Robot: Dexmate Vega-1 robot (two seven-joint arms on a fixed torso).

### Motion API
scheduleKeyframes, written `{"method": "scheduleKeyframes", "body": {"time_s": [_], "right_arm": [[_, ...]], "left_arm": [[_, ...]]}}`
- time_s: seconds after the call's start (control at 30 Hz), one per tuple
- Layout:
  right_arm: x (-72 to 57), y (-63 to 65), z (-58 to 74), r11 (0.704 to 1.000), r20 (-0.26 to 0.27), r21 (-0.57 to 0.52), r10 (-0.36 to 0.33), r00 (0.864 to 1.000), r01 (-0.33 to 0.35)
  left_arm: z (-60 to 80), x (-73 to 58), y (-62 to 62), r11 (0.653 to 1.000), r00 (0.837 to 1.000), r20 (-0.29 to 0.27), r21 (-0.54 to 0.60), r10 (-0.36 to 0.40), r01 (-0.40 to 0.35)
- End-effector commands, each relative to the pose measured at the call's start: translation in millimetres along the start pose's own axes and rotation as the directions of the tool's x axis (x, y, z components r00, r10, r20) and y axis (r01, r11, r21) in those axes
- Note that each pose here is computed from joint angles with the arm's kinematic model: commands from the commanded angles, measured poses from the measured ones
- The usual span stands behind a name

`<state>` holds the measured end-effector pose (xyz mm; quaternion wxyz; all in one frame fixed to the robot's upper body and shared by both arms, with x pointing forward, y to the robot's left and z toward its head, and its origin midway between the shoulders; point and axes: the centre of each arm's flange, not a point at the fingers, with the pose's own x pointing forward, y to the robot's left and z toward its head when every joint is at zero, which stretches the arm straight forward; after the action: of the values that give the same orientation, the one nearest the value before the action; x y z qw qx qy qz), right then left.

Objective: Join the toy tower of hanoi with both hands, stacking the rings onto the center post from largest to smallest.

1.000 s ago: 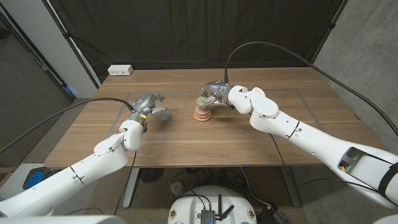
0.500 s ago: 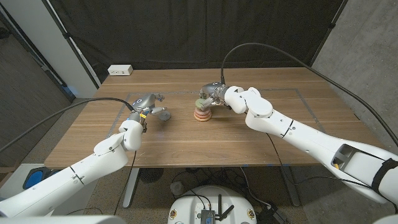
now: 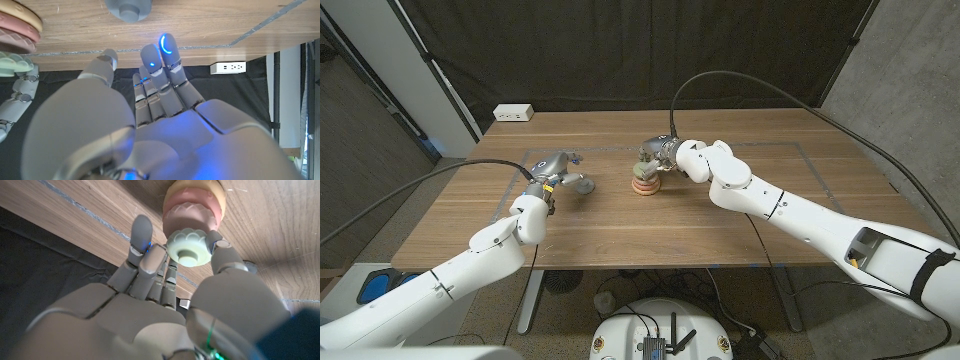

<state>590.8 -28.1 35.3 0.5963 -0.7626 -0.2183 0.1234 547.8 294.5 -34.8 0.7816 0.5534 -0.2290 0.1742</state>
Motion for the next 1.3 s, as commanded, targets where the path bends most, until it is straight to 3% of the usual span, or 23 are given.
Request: {"method": "scheduleKeyframes", "body": {"time_s": [0.03,0.57,1.3], "right_arm": [[4.3,4.1,-1.5,1.000,-0.013,-0.009,0.026,1.000,-0.026],[4.8,8.1,-11.2,0.999,-0.031,0.009,0.046,0.998,-0.046],[3.3,13.4,-11.1,0.998,-0.056,-0.024,0.054,0.997,-0.055]], "left_arm": [[-0.9,-1.4,-2.0,1.000,1.000,0.001,-0.006,-0.002,0.002],[-2.1,-3.2,-3.2,1.000,1.000,-0.008,-0.010,-0.003,0.003],[-1.1,-4.2,-4.5,1.000,1.000,-0.006,-0.012,-0.006,0.006]]}}
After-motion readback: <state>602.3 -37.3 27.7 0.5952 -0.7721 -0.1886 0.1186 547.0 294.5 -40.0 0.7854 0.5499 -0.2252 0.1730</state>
